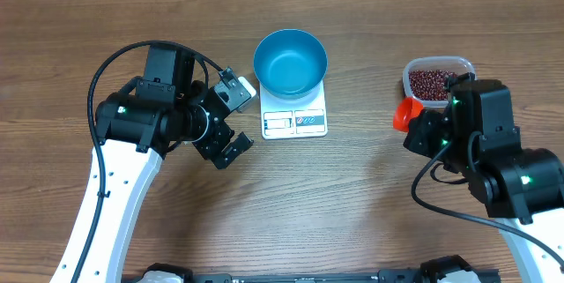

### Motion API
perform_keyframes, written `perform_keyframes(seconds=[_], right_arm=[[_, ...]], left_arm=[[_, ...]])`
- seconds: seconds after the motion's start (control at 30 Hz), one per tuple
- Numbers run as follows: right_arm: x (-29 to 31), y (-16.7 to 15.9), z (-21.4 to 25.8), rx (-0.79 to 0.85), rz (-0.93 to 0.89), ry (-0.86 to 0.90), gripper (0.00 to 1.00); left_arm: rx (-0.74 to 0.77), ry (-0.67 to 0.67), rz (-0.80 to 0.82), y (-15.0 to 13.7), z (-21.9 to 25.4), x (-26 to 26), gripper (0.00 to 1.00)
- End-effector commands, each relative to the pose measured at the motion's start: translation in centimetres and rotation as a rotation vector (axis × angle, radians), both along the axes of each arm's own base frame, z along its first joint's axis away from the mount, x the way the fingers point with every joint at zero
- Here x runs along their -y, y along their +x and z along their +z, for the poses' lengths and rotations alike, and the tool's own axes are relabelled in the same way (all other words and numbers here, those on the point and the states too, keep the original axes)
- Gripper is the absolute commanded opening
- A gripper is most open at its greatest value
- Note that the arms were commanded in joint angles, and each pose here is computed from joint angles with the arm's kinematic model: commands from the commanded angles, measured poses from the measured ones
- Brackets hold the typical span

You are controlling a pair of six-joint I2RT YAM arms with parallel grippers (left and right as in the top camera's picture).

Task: Scoop item into bowl and weigh 150g on scale
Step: 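Raise the right gripper and lower the red scoop into the beans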

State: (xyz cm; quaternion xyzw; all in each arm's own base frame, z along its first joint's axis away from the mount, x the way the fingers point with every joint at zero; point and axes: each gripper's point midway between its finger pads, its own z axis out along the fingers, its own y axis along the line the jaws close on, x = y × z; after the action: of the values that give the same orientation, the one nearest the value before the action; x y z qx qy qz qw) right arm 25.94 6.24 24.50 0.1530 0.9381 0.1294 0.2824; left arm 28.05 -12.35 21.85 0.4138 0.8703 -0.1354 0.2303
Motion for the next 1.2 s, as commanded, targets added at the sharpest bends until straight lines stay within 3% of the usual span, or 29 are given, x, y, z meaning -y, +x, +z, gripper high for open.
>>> perform_keyframes(seconds=[0.0, 0.33, 0.67, 0.8, 0.93, 1.17], right_arm=[[0.0, 1.1, 0.7, 0.018, -0.025, 0.008, 0.04], [0.2, 3.6, -1.8, -0.037, 0.003, -0.071, 0.04], [4.6, 5.8, 5.4, 0.094, -0.087, -0.2, 0.03], [7.6, 6.5, 7.0, 0.03, -0.128, -0.237, 0.04], [10.4, 8.2, 7.5, -0.077, -0.051, -0.323, 0.04], [12.5, 12.5, 2.5, -0.24, -0.039, -0.38, 0.04]], left_arm=[[0.002, -0.008, 0.024, -0.2, 0.3, -0.2, 1.0], [0.002, -0.008, 0.024, -0.2, 0.3, -0.2, 1.0], [0.002, -0.008, 0.024, -0.2, 0.3, -0.2, 1.0], [0.002, -0.008, 0.024, -0.2, 0.3, -0.2, 1.0], [0.002, -0.008, 0.024, -0.2, 0.3, -0.2, 1.0], [0.002, -0.008, 0.024, -0.2, 0.3, -0.2, 1.0]])
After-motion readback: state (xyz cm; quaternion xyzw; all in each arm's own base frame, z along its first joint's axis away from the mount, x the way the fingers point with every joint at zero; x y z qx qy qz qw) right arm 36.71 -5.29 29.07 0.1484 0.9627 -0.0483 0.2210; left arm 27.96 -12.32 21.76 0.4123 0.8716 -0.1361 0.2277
